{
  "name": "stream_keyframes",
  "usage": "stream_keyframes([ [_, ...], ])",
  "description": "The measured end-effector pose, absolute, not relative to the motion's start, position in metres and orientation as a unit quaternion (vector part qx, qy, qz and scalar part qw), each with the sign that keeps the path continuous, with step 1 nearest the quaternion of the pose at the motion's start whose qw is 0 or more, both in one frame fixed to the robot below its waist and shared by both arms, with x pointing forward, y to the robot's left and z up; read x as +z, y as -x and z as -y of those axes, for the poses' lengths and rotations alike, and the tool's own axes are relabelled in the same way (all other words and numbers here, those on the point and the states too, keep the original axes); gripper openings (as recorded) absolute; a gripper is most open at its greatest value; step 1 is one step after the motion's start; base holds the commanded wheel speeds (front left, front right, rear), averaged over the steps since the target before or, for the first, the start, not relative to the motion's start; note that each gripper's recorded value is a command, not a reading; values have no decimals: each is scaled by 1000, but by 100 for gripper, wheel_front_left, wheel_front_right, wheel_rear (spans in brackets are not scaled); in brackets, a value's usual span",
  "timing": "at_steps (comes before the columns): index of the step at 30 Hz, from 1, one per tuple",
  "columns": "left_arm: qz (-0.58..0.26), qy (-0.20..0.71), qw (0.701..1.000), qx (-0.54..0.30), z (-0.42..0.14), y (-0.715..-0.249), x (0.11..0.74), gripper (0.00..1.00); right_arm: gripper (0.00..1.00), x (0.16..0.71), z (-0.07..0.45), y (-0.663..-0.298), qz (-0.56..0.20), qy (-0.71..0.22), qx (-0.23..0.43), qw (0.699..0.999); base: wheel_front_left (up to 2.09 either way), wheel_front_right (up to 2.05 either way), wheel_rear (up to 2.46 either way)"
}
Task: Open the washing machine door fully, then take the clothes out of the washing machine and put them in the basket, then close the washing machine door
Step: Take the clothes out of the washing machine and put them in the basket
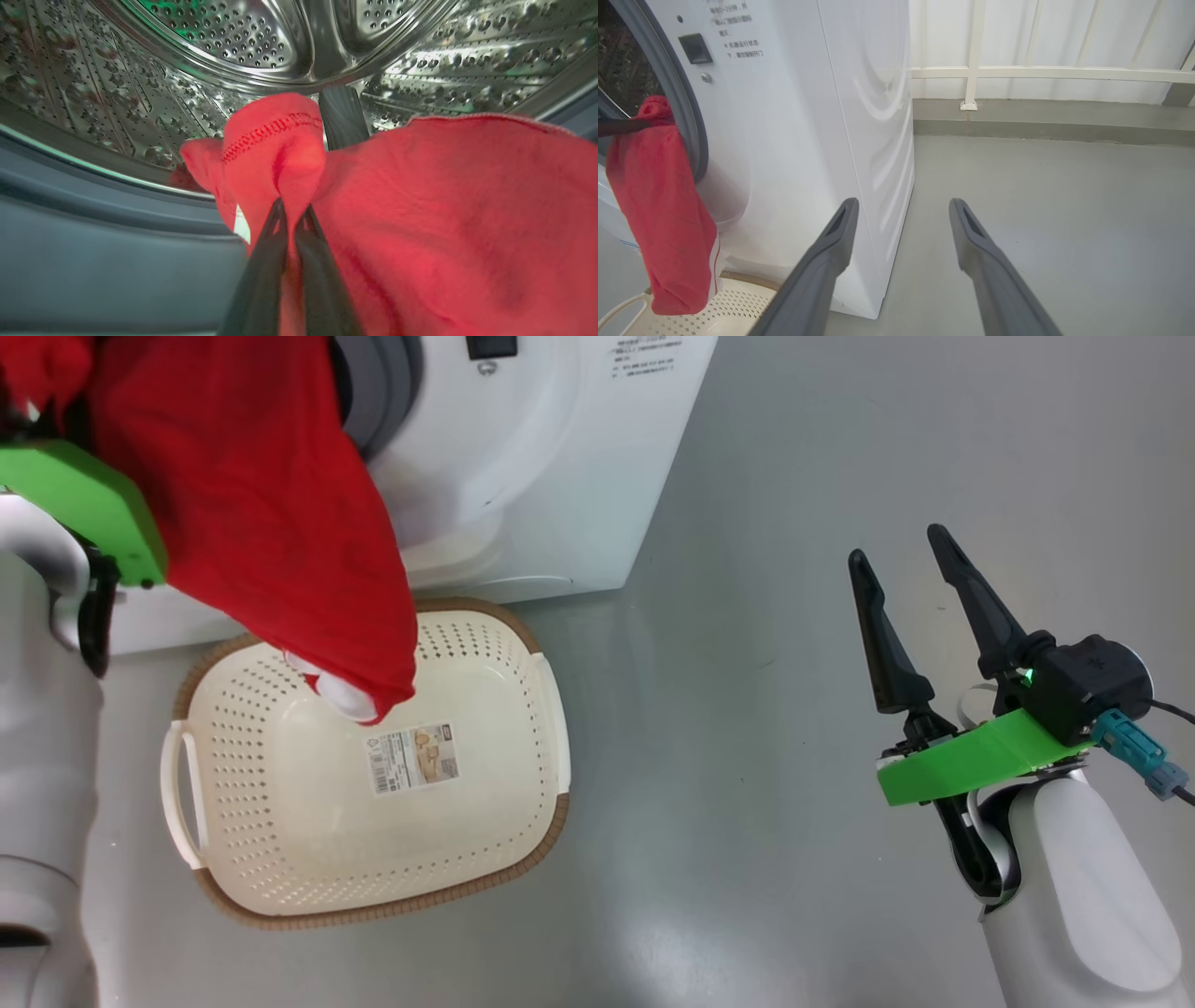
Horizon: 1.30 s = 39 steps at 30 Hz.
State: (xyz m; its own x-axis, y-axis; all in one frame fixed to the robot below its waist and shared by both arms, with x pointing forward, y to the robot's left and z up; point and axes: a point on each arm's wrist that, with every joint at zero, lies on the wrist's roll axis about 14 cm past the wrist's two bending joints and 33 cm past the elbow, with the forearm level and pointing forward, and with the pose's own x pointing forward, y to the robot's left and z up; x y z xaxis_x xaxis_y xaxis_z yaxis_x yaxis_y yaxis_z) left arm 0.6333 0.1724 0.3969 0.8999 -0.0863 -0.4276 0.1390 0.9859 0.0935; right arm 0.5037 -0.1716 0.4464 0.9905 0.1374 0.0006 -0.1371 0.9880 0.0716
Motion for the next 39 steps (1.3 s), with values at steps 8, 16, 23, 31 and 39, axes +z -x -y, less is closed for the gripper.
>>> stream_keyframes([
  [8, -123, 31, 990, -60, -165, -618, 422, 0, 100, 462, 169, -502, 14, -36, 73, 997, 0, 0, 0],
  [16, -44, 72, 994, -69, -161, -587, 452, 0, 100, 465, 169, -494, 13, -36, 74, 997, 0, 0, 0],
  [23, -14, 101, 992, -70, -157, -539, 455, 0, 100, 474, 167, -492, 23, -34, 78, 996, 0, 0, 0],
  [31, -27, 107, 991, -69, -153, -492, 447, 0, 100, 471, 166, -487, 17, -34, 80, 996, 0, 0, 0],
  [39, -106, 123, 983, -89, -132, -453, 413, 0, 100, 465, 166, -488, 11, -35, 79, 996, 0, 0, 0],
])
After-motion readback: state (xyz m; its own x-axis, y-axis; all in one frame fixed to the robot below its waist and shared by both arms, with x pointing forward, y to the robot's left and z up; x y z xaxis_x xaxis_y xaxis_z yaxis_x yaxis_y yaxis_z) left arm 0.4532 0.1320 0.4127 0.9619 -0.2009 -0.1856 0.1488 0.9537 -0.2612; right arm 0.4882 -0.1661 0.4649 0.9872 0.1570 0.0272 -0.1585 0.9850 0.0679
